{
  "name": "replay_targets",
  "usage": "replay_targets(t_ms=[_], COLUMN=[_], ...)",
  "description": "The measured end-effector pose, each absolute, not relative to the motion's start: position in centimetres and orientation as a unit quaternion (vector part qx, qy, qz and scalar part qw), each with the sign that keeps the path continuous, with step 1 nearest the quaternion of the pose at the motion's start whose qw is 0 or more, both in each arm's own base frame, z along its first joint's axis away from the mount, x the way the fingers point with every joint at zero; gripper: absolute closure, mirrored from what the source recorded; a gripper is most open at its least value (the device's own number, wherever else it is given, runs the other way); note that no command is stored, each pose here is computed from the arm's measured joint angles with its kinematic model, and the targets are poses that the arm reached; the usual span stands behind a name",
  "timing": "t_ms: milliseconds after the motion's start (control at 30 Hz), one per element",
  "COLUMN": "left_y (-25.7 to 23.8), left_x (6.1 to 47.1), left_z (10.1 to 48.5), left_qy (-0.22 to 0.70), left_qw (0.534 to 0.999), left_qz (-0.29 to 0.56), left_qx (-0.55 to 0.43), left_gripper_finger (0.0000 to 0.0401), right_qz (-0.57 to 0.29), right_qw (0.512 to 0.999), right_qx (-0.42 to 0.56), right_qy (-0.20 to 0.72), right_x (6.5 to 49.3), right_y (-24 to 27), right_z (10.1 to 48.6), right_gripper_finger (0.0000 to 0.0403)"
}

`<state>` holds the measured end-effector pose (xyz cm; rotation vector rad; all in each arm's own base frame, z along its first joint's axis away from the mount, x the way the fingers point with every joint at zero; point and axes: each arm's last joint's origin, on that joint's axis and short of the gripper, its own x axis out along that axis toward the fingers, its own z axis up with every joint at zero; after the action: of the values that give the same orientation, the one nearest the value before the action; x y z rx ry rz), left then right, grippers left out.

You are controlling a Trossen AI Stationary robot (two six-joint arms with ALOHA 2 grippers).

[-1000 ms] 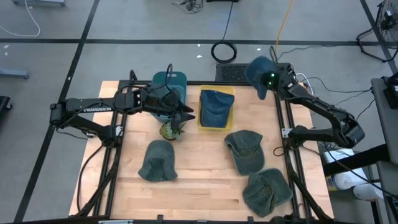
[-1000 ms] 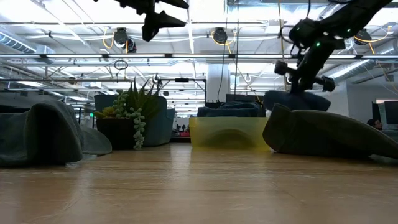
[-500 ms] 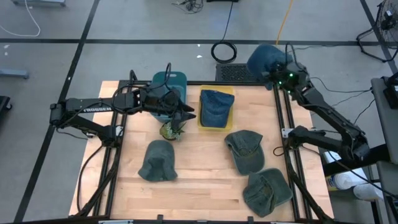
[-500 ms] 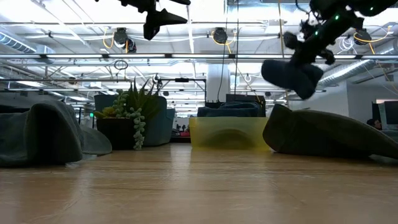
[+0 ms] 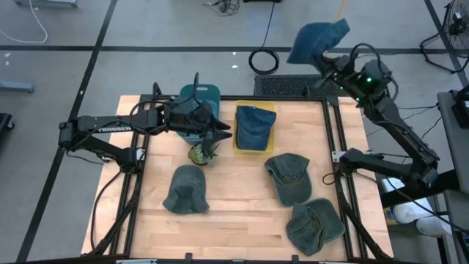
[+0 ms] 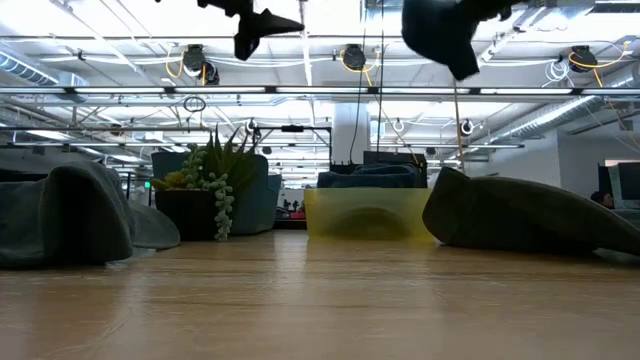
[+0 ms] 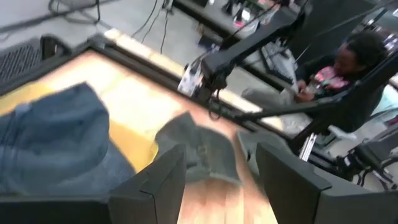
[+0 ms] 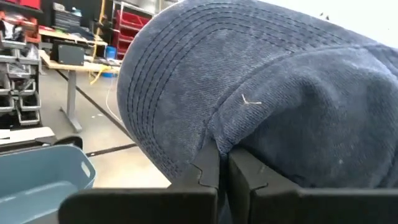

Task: Pick & Place hat
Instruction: Put the blue cap into the yellow bin

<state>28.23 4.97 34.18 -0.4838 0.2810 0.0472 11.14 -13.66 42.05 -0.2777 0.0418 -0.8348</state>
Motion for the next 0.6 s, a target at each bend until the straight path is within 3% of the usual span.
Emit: replay_targets(t_ms=[233,600], left_y=[5.0,5.1], left_x=[28.5,28.5], left_z=[35.2,35.4], left_qy=[0.087,0.078], left_qw=[0.970,0.971], left_qz=[0.012,0.010], left_qx=[-0.225,-0.225], left_gripper_finger=[0.0199,0.0199], right_qz=[-0.321,-0.184], right_qw=[0.924,0.942], right_qx=[-0.205,-0.230], right_qy=[0.026,0.161], right_x=[12.0,15.7], right_y=[-12.8,-14.0], right_z=[46.1,48.9], right_gripper_finger=[0.0403,0.0403])
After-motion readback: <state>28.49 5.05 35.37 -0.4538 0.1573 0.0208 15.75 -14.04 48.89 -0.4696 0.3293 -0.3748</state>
